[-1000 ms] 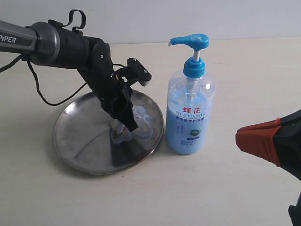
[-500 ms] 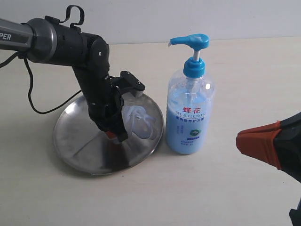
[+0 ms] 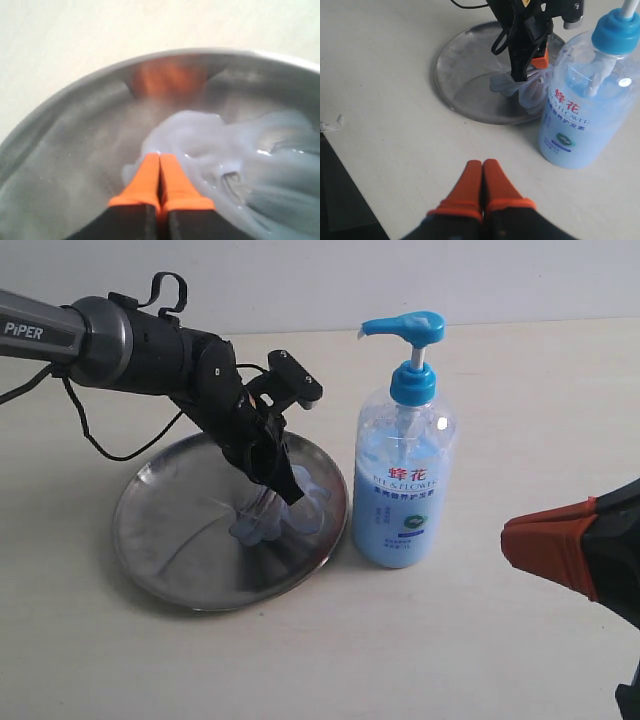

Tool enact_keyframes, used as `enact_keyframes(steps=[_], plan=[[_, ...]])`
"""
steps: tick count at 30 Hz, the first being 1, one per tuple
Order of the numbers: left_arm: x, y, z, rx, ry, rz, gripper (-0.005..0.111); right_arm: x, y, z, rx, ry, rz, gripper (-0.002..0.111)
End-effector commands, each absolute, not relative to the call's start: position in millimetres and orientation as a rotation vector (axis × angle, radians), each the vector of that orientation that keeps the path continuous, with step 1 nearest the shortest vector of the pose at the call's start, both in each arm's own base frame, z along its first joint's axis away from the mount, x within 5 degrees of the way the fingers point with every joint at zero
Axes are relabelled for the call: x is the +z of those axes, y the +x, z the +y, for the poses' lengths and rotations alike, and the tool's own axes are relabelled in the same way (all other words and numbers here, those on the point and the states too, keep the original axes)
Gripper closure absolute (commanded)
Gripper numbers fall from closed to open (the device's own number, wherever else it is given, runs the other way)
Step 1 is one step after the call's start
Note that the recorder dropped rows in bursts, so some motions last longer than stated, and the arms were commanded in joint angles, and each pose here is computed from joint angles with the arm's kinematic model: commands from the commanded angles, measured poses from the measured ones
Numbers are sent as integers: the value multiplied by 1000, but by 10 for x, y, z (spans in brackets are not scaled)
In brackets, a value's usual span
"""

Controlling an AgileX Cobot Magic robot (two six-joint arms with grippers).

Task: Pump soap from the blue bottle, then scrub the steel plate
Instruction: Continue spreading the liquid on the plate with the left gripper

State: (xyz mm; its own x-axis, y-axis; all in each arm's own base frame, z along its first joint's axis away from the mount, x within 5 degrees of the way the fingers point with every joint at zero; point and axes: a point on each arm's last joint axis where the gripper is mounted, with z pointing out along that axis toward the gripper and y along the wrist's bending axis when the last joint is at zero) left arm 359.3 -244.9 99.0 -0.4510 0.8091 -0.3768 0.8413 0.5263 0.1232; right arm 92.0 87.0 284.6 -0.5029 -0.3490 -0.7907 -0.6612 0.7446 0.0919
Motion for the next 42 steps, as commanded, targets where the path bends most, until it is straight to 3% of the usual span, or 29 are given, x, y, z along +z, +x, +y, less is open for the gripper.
enact_keyframes(steps=[1, 24, 42], plan=[[751, 3490, -2393, -102, 1446, 2459, 107, 2867, 918, 867, 501, -752, 2114, 108], [736, 3098, -2181, -148, 1691, 2889, 107, 2848, 905, 859, 494, -764, 2140, 108], [726, 3324, -2365, -211, 1473, 2644, 107, 2850, 904, 862, 502, -760, 2139, 108]])
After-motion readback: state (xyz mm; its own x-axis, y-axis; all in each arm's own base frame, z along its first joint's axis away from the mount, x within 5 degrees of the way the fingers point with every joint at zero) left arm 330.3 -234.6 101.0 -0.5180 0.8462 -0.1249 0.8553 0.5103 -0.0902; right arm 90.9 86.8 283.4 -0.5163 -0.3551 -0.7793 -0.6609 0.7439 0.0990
